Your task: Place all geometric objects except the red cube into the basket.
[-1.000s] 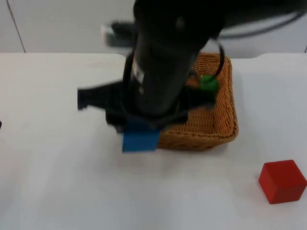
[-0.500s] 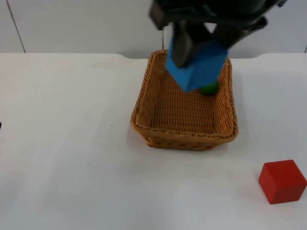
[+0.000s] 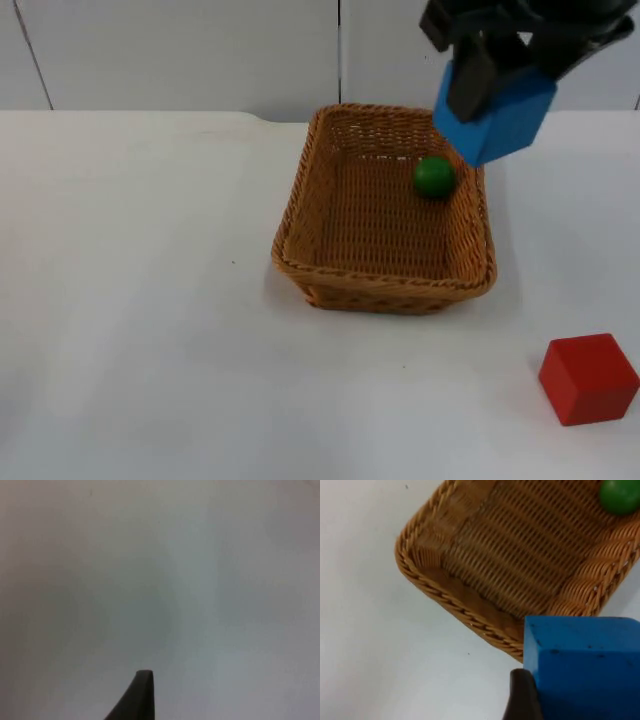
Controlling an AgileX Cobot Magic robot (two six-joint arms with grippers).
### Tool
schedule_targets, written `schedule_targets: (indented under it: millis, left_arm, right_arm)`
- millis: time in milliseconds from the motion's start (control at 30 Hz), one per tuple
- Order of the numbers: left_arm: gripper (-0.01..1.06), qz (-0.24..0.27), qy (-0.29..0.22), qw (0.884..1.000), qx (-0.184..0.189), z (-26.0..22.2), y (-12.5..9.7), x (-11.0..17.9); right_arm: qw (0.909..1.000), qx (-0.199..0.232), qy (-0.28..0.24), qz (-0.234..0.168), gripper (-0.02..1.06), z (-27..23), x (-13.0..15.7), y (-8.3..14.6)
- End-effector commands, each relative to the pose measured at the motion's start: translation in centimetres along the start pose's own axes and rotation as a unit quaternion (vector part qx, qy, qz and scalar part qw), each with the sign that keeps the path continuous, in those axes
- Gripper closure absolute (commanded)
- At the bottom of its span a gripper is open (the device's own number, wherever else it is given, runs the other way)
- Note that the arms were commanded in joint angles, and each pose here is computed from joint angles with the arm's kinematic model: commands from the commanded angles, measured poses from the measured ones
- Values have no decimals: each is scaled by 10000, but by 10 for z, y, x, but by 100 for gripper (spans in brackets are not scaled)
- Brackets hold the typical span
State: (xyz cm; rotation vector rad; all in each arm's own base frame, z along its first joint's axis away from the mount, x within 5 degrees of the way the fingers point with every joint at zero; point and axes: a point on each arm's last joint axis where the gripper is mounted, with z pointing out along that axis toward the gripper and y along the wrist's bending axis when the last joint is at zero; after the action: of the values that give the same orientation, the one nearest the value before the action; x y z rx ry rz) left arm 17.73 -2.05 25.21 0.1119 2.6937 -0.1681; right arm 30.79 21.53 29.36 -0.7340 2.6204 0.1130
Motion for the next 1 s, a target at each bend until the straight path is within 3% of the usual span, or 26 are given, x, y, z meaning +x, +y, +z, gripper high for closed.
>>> schedule_targets:
  millis: [0,333,567,667,767,967]
  left_arm:
    - [0,-4,4,10000,-21,-1,1,1]
    - [0,-4,4,10000,-21,-1,1,1]
    - [0,-4,4,10000,-21,-1,1,1]
    - [0,-4,4,10000,-21,-1,1,1]
    - [0,-4,4,10000,-21,-1,1,1]
    - [0,-4,-6,10000,-22,-1,1,1]
  right_arm:
    - [9995,-5,185,-240,105,30,-3,1]
    - [9989,-25,351,-297,105,120,-21,7]
    - [9996,-13,-25,-285,105,132,-50,8]
    - [9999,1,-17,-105,105,146,-60,-2]
    - [9997,-34,222,91,105,170,-58,-11]
    - [9997,-59,209,107,103,195,-53,-10]
